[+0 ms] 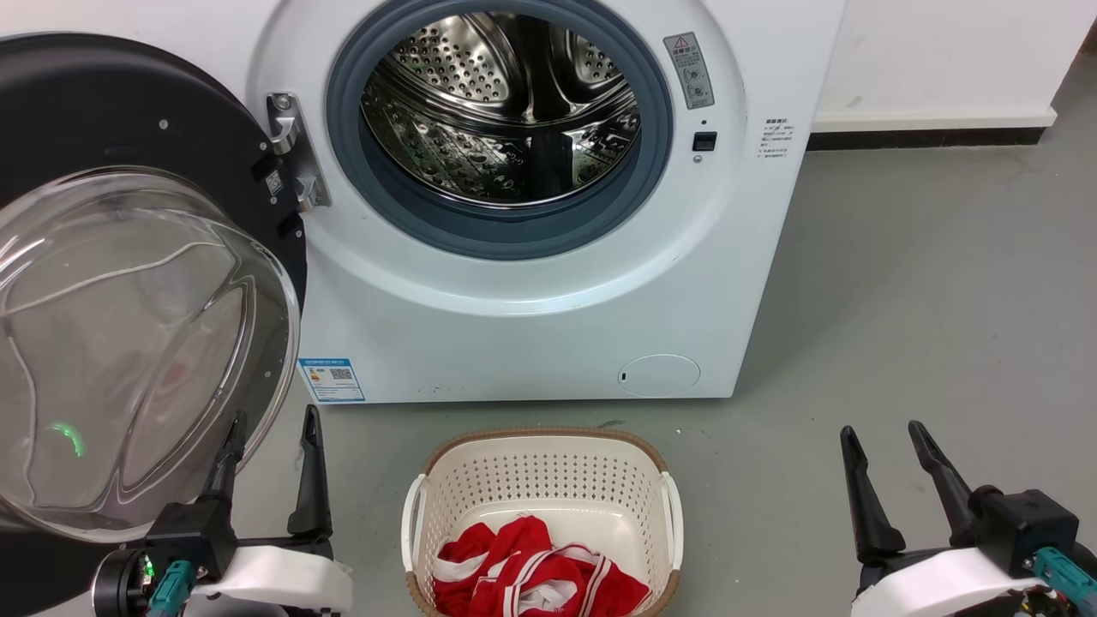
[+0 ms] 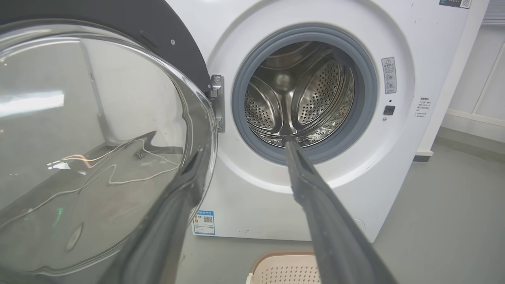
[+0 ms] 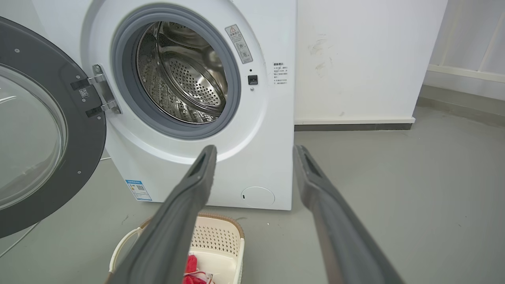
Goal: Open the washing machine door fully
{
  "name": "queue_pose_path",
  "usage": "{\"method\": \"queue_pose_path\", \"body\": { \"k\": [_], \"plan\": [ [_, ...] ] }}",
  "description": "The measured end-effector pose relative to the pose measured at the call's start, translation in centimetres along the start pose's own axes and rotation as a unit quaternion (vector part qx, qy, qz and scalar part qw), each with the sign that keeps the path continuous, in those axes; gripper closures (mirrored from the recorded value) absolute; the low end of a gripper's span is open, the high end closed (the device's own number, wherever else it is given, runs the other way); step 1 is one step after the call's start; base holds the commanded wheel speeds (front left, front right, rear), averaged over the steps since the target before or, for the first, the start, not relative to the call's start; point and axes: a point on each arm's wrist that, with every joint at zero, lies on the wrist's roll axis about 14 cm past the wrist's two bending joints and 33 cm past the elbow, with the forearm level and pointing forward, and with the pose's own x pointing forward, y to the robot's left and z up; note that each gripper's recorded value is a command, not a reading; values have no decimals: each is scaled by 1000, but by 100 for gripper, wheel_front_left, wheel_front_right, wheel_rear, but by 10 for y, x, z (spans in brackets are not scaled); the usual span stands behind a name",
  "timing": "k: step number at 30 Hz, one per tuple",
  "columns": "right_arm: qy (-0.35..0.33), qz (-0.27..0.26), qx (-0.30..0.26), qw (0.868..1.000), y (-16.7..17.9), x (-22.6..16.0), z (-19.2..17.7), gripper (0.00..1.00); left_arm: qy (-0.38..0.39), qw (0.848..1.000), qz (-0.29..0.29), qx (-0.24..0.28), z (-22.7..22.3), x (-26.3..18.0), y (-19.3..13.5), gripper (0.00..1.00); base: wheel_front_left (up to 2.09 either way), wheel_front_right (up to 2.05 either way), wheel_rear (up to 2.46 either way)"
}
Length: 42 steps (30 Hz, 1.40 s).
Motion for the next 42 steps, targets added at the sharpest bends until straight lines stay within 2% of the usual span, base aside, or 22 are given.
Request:
{"method": "queue_pose_path", "body": {
  "k": [5, 6, 11, 26, 34, 35, 42],
  "plan": [
    [2, -1, 1, 1000, 0, -1, -1, 0, 1, 1000, -2, 3, -1, 0, 0, 0, 0, 0, 0],
    [3, -1, 1, 1000, 0, -2, -2, 100, 2, 1000, -2, 2, -1, 0, 0, 100, 0, 0, 0],
    [25, -4, 23, 999, -1, -7, -17, 100, 41, 999, 11, -18, -22, -8, 4, 100, 0, 0, 0],
    [25, -21, 169, 985, -8, -1, -21, 100, 71, 983, 44, -162, -34, -8, 10, 100, 0, 0, 0],
    [22, -28, 233, 972, -12, 4, -22, 100, 79, 969, 54, -228, -37, -6, 11, 100, 0, 0, 0],
    [24, -31, 256, 966, -13, 4, -23, 100, 83, 963, 58, -251, -39, -6, 11, 100, 0, 0, 0],
    [21, -36, 305, 951, -16, 8, -23, 100, 87, 947, 65, -302, -41, -3, 12, 100, 0, 0, 0]
  ]
}}
